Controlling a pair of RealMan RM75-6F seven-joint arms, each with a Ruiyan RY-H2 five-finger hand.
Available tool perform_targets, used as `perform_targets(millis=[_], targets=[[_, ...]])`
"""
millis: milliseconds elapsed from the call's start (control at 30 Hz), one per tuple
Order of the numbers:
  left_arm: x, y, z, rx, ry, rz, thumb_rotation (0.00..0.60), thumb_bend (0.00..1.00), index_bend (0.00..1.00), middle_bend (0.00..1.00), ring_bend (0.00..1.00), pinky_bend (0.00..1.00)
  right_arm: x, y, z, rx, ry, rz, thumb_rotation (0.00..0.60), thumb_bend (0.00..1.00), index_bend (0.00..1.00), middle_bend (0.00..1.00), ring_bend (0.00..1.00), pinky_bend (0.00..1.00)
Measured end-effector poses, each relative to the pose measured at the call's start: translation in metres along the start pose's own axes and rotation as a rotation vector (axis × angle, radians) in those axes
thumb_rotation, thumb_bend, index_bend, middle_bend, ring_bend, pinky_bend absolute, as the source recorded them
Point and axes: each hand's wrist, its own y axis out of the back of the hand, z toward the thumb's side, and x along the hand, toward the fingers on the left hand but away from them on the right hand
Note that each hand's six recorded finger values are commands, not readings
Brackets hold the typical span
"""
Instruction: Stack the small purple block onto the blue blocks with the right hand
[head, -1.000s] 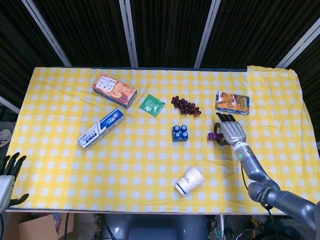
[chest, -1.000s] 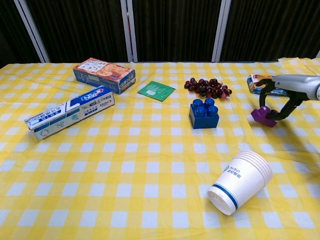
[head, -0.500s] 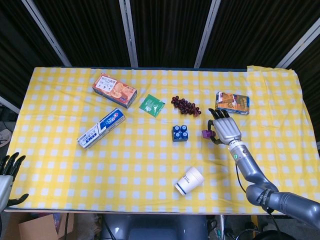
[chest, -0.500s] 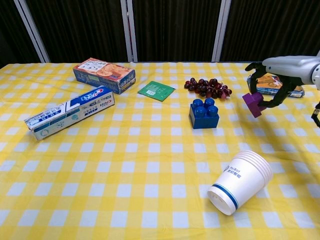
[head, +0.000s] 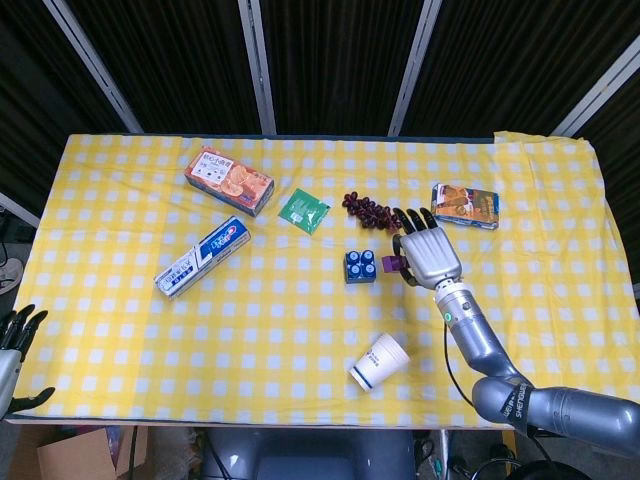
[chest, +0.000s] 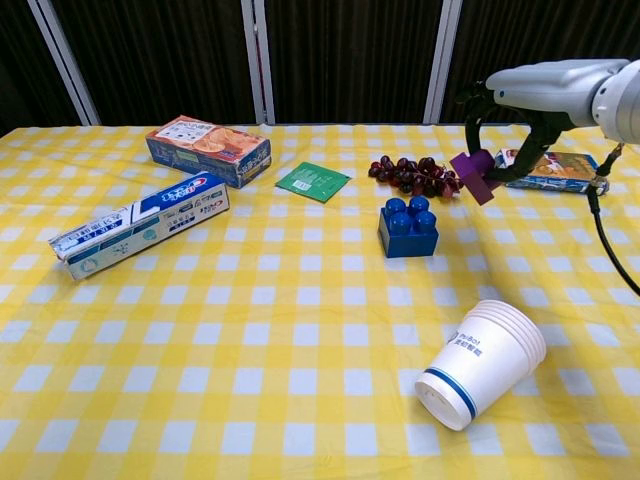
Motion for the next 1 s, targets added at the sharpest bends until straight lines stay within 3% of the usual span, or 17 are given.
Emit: perform_targets(millis=[300, 1000], targets=[[0.002, 0.001, -0.007, -0.015, 0.009, -0.003, 0.6, 0.0, 0.06, 0.0, 0.0, 0.04, -0.008, -0.001, 0.024, 0.023, -0.013, 0.014, 0.6, 0.41, 0.51, 0.0, 0.0, 0.0], [0.001, 0.004, -0.013, -0.024, 0.021, 0.001, 0.6, 0.0, 0.06, 0.0, 0.0, 0.04, -0.029, -0.023, 0.038, 0.027, 0.0, 0.046, 0.6, 0.41, 0.51, 0.0, 0.0, 0.0]])
